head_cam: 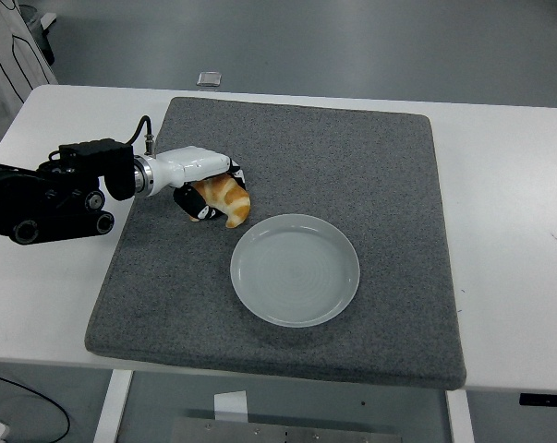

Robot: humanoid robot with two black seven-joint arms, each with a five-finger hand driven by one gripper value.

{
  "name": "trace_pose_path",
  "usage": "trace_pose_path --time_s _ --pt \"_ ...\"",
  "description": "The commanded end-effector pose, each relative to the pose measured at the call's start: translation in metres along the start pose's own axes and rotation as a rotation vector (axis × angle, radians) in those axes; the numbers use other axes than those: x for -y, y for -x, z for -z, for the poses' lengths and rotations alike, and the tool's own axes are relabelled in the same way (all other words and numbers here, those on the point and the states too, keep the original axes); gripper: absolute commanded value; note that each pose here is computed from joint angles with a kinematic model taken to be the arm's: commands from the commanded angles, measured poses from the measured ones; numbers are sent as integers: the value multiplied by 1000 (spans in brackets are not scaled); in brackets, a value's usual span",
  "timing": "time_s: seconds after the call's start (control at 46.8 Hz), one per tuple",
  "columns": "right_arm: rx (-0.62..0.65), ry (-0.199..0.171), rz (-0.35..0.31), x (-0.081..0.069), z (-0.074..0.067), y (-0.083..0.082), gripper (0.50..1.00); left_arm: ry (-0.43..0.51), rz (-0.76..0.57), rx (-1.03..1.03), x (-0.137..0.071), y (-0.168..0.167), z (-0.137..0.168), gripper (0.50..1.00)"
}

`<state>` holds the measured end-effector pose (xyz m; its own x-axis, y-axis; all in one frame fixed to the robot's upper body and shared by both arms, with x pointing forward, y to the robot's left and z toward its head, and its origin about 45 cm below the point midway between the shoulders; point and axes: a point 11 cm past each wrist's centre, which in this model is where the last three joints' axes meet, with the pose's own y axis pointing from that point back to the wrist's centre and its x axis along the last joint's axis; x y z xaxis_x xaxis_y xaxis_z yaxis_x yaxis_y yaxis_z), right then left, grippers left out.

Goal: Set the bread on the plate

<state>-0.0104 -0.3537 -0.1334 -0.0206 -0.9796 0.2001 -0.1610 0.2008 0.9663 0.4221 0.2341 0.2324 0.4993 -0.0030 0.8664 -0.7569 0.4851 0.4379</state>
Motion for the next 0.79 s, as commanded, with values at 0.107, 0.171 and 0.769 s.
trace_pose_path --time_s 0.107,0.171,0.769 --pt "0 -2 0 0 1 0 932 4 -30 9 -6 -16 4 500" --pt "0 0 0 0 0 0 932 12 -42 16 -8 -23 3 500" --pt "0 0 0 0 0 0 932 67 -215 64 -46 -128 -21 500"
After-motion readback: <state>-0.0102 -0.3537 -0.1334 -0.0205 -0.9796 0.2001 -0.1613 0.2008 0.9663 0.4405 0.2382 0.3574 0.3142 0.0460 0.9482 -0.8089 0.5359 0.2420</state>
